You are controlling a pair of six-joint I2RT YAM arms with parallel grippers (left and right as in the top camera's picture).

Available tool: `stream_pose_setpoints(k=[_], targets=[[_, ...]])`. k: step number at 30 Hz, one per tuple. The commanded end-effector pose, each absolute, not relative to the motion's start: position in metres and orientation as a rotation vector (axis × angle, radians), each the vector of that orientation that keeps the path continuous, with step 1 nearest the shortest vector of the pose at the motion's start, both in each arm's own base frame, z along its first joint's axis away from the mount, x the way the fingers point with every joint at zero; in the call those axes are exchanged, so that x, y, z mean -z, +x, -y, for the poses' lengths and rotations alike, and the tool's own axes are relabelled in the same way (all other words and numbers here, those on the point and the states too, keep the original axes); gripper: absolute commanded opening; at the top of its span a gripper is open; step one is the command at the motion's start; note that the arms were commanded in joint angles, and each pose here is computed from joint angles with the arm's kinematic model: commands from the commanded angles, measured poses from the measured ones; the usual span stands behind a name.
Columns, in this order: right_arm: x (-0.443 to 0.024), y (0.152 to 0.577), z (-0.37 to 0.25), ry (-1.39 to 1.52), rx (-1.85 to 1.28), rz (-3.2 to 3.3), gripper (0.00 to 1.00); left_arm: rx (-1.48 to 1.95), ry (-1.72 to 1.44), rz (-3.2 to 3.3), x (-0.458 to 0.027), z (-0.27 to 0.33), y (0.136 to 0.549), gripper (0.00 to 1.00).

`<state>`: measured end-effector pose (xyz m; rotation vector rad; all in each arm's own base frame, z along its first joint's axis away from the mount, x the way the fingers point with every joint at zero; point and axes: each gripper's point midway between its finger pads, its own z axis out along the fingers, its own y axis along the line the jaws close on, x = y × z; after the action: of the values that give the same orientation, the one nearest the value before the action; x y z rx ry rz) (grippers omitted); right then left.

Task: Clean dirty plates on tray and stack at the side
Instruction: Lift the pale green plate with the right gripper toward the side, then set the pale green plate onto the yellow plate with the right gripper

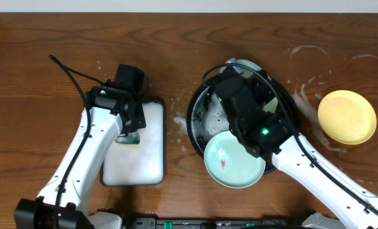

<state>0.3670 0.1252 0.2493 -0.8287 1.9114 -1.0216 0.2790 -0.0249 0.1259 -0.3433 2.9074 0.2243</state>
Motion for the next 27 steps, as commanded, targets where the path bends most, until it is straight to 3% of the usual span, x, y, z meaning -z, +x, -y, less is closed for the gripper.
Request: stream_pose_setpoints(k=[1, 5, 8, 16, 19, 27], targets=[[-0.269, 0.362, -0.108, -0.72, 1.155, -1.882, 0.01, -0.225, -0.364, -2.905, -0.126, 0.023, 0.279, 0.08], [-0.231, 0.363, -0.133, -0.908, 0.934, -1.958, 0.01, -0.224, -0.364, -2.905, -0.126, 0.023, 0.279, 0.08], [-0.243, 0.36, -0.104, -0.75, 1.115, -1.962, 0.01, -0.227, -0.364, -2.909, -0.126, 0.023, 0.278, 0.08], [-0.234, 0.363, -0.12, -0.787, 0.99, -1.979, 0.01, -0.224, -0.364, -2.904, -0.126, 0.023, 0.279, 0.08], [-0.231, 0.369, -0.101, -0.566, 0.922, -2.041, 0.01, -0.226, -0.364, -2.907, -0.126, 0.023, 0.278, 0.08], [-0.207, 0.38, -0.068, -0.016, 0.293, -2.255, 0.01, -0.227, -0.364, -2.907, -0.126, 0.023, 0.278, 0.08]])
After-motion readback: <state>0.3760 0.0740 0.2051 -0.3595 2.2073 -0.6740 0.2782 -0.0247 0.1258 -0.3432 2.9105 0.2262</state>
